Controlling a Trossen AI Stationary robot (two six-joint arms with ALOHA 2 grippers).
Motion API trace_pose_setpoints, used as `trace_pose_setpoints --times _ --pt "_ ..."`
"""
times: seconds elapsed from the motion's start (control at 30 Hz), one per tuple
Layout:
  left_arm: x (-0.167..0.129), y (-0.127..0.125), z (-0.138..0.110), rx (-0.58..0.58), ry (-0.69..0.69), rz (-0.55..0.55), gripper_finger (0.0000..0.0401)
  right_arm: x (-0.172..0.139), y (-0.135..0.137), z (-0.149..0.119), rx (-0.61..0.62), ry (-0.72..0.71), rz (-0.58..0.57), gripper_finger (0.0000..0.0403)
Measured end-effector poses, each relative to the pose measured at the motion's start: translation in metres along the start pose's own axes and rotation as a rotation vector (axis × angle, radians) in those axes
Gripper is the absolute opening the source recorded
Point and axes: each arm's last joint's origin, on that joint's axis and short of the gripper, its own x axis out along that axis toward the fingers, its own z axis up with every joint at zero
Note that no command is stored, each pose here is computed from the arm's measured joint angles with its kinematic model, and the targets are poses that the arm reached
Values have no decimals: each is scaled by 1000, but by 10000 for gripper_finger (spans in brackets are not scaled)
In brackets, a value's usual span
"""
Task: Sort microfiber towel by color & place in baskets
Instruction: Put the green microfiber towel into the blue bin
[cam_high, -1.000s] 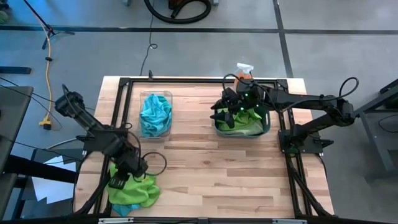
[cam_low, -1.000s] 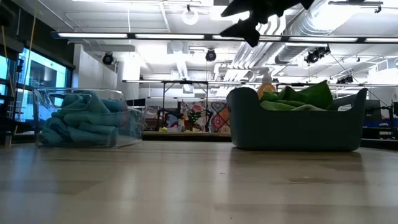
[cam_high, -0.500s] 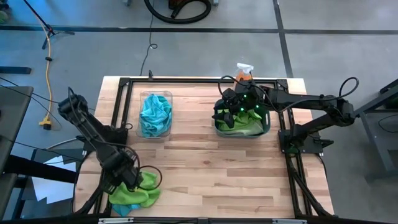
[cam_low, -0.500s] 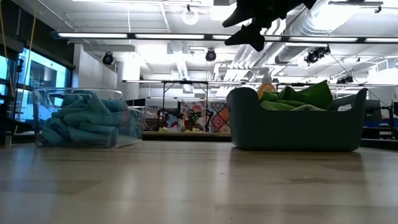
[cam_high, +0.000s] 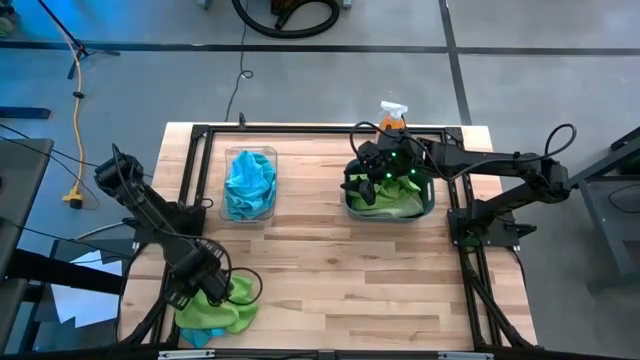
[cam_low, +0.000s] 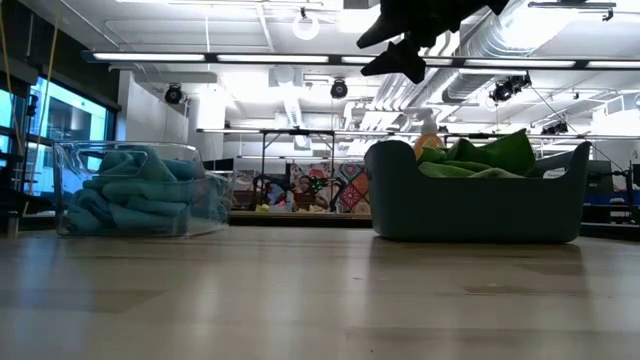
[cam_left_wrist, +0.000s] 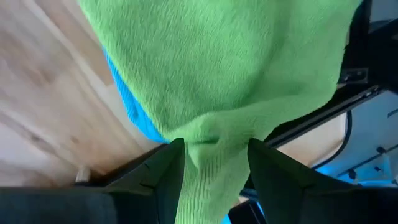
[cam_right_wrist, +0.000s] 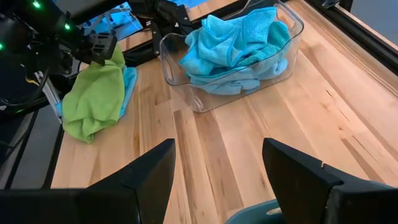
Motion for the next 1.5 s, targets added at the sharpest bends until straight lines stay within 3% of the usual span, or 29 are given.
trace_pose_setpoints --times 0.57,0.67,0.8,0.9,1.17,1.5 --pt "13 3 -1 -6 13 -60 157 0 -1 0 17 -10 -37 238" --pt "13 3 0 -5 13 -64 125 0 -1 0 16 -10 -37 238" --pt "13 3 0 -24 24 -106 28 0 -1 0 8 -11 -40 238" --pt "11 5 0 -116 23 -129 10 0 -1 0 8 -11 -40 238" --pt "-42 3 -18 -252 -202 -213 1 0 -1 0 8 -11 -39 238" --pt "-143 5 -82 -509 -700 -298 0 0 -1 0 8 -11 -39 238"
